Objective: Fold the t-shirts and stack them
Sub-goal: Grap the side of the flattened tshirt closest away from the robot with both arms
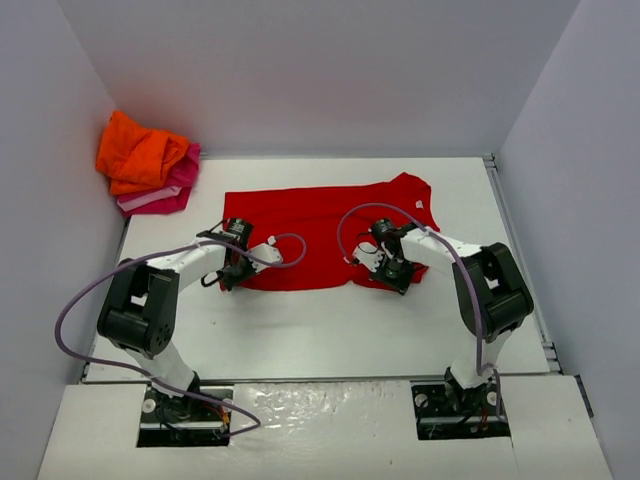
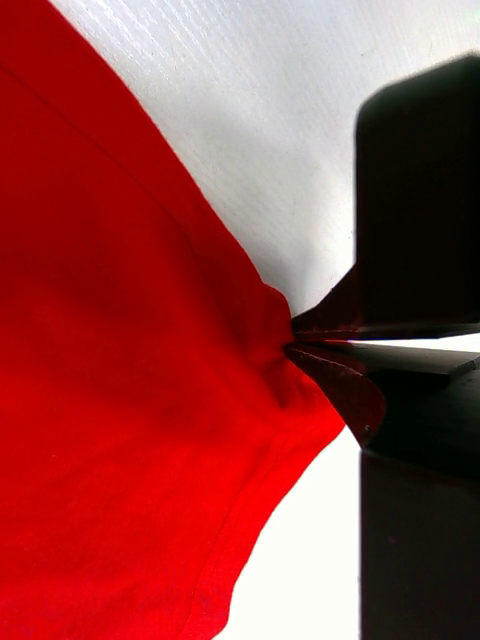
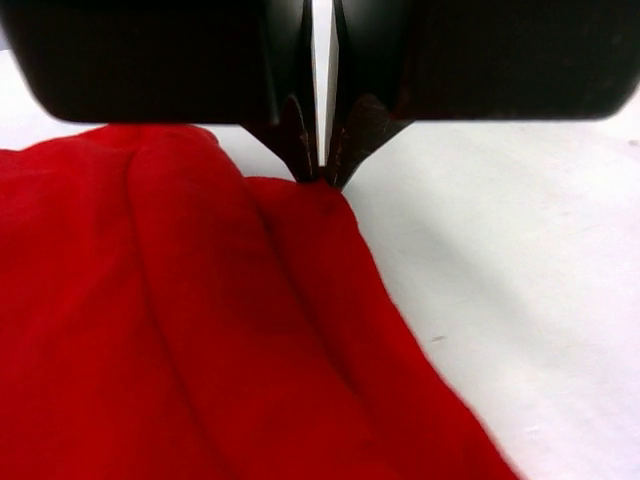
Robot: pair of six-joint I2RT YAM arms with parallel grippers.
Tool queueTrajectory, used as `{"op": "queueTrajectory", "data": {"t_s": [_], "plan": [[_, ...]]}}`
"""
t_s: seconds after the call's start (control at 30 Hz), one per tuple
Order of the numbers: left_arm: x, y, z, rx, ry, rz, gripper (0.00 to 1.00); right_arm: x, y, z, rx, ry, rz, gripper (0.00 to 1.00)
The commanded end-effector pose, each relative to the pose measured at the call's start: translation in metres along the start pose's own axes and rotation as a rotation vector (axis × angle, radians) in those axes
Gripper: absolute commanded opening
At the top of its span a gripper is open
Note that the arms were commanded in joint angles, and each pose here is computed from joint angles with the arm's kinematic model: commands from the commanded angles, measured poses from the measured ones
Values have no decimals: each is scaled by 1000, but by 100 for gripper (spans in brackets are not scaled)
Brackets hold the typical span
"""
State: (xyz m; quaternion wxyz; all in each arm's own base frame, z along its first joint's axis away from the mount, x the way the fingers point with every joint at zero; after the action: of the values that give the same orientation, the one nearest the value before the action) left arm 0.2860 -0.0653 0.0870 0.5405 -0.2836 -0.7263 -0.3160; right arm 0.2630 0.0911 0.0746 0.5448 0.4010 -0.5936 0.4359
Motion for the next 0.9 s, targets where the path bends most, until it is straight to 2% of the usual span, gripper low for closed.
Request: {"op": "queueTrajectory", "data": {"t_s": [0.0, 0.2, 0.47, 0.67, 0.87], "plan": [[2, -3, 2, -7, -14, -4, 0, 25, 27, 0, 52, -35, -36, 0], [2, -3, 0, -3, -18, -1, 0, 93, 48, -6, 94, -223, -23, 0], [3, -2, -4, 4, -25, 4, 0, 140, 57, -5, 109, -266, 30, 0], [2, -1, -4, 0, -11, 2, 0, 124, 60, -6, 135, -218, -27, 0], [-3, -2, -2, -1, 5, 9, 0, 113, 50, -25, 168, -222, -70, 0]]}}
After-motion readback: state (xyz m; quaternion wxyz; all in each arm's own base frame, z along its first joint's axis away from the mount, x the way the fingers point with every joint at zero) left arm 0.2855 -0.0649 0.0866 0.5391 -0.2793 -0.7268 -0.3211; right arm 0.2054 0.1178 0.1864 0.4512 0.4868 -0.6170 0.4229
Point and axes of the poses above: each gripper's point midway between its finger pads, its own x axis back along the fingers, its own y axis along the line the jaws close on, z = x × y, the point moved 7 cm from there along x, back along the fingers, and after that the axes turned 11 degrees about x, right-handed, at the moved point
